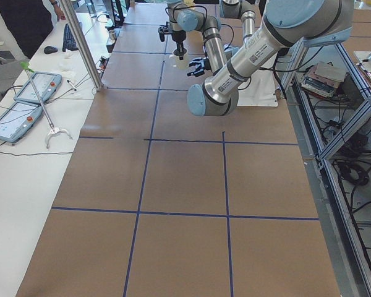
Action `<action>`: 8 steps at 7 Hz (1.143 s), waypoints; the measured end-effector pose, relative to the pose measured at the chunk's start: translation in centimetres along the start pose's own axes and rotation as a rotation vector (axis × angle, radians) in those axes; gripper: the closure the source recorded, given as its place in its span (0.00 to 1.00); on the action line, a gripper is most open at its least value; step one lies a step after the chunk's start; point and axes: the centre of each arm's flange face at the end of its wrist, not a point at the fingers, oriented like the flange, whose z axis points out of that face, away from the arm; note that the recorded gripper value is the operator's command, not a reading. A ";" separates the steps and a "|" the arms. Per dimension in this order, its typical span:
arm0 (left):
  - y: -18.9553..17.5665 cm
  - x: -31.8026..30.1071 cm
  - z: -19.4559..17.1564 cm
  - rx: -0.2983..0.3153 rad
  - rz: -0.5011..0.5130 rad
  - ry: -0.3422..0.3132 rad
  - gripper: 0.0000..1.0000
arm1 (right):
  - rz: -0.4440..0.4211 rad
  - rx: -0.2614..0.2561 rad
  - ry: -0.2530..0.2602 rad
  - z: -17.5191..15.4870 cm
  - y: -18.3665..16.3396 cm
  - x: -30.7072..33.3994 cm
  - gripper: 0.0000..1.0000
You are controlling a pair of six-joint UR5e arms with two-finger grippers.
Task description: Left arm hands cup to right arm to dump lemon
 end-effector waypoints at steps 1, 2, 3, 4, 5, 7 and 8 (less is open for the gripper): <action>-0.9 -1.1 -1.3 0.021 -0.007 0.014 1.00 | -0.010 -0.010 -0.003 -0.3 0.7 0.3 0.00; -1.9 -3.9 -2.1 0.041 0.005 0.020 1.00 | -0.011 -0.025 -0.008 -0.3 0.6 0.6 0.00; -3.0 -8.6 -2.4 0.064 0.054 0.012 1.00 | -0.012 -0.046 -0.017 -0.1 -0.3 1.3 0.00; -4.3 -13.9 -2.3 0.083 0.123 -0.013 1.00 | -0.013 -0.068 -0.027 -0.1 -1.8 3.2 0.00; -5.8 -18.9 -2.1 0.095 0.201 -0.049 1.00 | -0.016 -0.098 -0.038 -0.2 -3.6 5.8 0.00; -9.2 -29.7 -0.7 0.080 0.342 -0.125 1.00 | -0.058 -0.156 -0.038 1.3 -6.5 10.9 0.00; -10.7 -35.5 0.6 0.067 0.398 -0.146 1.00 | -0.104 -0.196 -0.032 2.4 -7.9 14.0 0.00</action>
